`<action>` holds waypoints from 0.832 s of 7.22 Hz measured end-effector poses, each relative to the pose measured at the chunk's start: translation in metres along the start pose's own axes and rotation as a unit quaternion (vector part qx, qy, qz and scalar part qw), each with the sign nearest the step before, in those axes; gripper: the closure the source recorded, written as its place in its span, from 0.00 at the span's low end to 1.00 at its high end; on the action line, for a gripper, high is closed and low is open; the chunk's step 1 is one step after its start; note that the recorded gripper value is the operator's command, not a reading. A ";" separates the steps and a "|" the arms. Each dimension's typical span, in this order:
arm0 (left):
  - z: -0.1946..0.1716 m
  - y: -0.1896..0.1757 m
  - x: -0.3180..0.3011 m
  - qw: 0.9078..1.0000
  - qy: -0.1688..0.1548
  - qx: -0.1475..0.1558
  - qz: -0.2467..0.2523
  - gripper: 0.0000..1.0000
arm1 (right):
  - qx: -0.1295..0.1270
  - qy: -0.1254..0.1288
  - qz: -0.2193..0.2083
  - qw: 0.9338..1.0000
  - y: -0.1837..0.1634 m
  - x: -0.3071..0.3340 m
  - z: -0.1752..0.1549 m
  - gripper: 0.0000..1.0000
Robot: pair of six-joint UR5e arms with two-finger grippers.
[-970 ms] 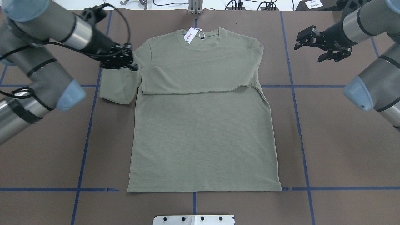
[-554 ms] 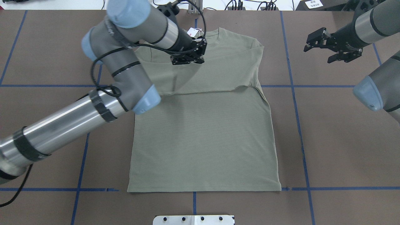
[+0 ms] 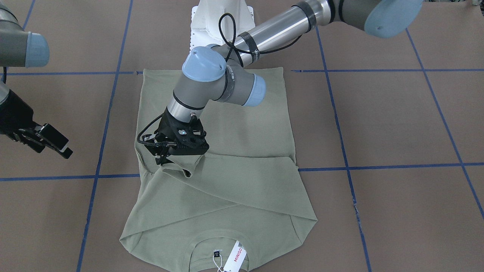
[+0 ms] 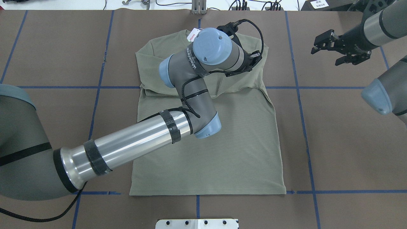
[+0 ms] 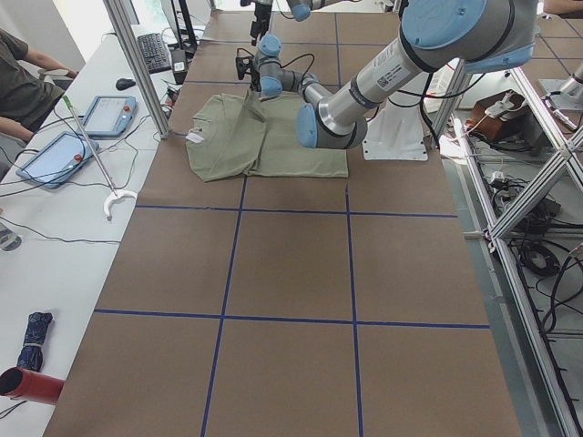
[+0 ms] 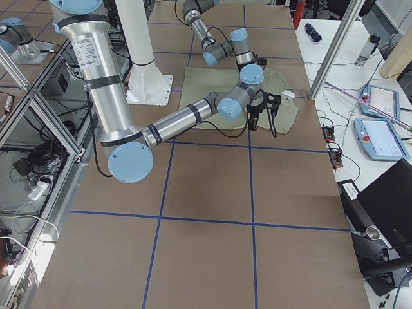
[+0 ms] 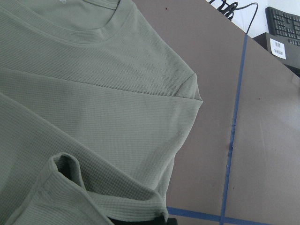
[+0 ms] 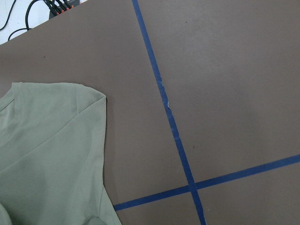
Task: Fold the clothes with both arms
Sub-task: 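Grasp the other sleeve cuff with the left gripper and fold it across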
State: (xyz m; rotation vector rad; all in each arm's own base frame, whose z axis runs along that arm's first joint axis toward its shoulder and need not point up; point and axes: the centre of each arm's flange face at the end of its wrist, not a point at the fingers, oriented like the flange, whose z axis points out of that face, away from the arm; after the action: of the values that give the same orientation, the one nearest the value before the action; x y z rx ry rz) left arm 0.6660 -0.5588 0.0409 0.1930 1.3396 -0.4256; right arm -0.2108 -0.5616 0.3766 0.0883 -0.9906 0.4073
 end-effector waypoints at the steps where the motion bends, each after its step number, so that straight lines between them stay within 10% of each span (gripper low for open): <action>1: 0.010 0.004 0.007 1.000 0.003 0.008 0.001 0.83 | 0.000 -0.001 -0.001 1.000 0.001 -0.001 -0.001 0.00; 3: 0.020 0.004 0.010 1.000 0.010 0.021 0.001 0.35 | 0.001 -0.004 -0.002 1.000 0.002 -0.002 -0.004 0.00; 6: -0.003 0.008 0.029 0.999 0.025 0.018 -0.023 0.32 | 0.001 -0.003 -0.004 1.000 0.007 -0.005 -0.002 0.00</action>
State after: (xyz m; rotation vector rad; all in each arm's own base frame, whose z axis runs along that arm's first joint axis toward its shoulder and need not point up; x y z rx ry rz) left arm 0.6716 -0.5561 0.0117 0.2028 1.3882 -0.4865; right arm -0.2144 -0.5561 0.3708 0.0954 -0.9962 0.4010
